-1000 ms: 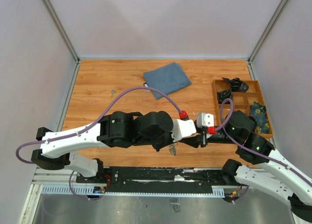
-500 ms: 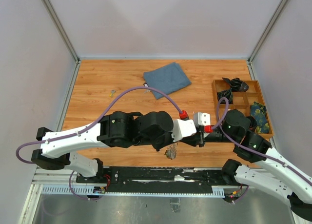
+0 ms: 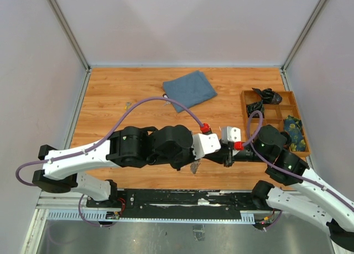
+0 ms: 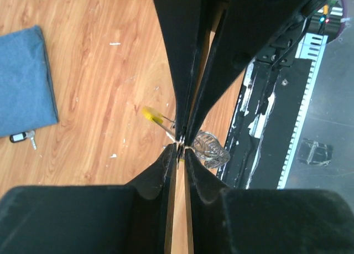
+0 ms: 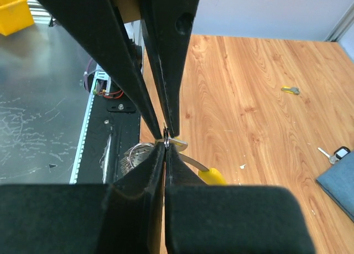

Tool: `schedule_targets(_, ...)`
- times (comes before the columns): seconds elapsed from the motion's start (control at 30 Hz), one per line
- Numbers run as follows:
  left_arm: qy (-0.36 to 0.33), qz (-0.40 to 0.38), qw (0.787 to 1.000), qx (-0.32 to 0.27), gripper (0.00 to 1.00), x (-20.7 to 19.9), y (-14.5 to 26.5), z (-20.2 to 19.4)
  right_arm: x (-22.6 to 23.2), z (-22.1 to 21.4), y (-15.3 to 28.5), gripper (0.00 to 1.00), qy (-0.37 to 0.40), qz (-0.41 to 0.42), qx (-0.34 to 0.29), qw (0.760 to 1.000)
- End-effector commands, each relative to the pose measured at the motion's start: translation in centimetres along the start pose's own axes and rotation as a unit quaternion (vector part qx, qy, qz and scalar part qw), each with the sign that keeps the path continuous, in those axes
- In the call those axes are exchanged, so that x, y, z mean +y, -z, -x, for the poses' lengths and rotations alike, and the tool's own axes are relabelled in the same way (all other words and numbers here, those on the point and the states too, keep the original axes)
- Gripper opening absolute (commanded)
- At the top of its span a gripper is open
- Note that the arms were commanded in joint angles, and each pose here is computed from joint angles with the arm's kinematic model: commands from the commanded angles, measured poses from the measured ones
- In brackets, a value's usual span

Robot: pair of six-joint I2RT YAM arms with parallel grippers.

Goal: Put the keys on the keyring

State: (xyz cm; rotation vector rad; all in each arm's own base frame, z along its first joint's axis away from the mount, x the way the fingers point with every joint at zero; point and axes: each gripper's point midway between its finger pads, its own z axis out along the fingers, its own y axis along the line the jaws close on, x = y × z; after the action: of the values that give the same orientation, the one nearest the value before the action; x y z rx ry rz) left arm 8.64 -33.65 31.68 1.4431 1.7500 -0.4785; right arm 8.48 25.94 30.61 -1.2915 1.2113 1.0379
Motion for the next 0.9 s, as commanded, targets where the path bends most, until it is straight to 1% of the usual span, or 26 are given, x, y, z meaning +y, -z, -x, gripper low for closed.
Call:
schedule_targets(0.0, 0.018, -0.003, 0.997, -0.077, 0.19, 0.3, 2.2, 2.4, 0.3, 2.8, 0.6, 0.0, 0.007, -0.011, -0.048, 0.999)
schedule_targets(0.13, 0.028, -0.01, 0.994, -0.106, 0.25, 0.2, 3.1, 2.8, 0.7, 4.2, 1.0, 0.0, 0.008, -0.008, -0.069, 0.998)
schedule_targets(0.37, 0.032, -0.02, 0.992, -0.124, 0.29, -0.1, 3.4, 3.0, 0.9, 5.6, 1.5, 0.0, 0.012, -0.006, -0.086, 0.996)
schedule_targets(0.57, 0.032, -0.034, 0.99, -0.135, 0.3, -0.7, 3.0, 3.2, 0.9, 6.0, 1.5, 0.0, 0.014, -0.007, -0.094, 0.995)
schedule_targets(0.87, 0.028, -0.025, 0.992, -0.117, 0.28, -0.6, 2.1, 2.3, 1.1, 6.3, 1.8, 0.0, 0.018, -0.007, -0.1, 0.995)
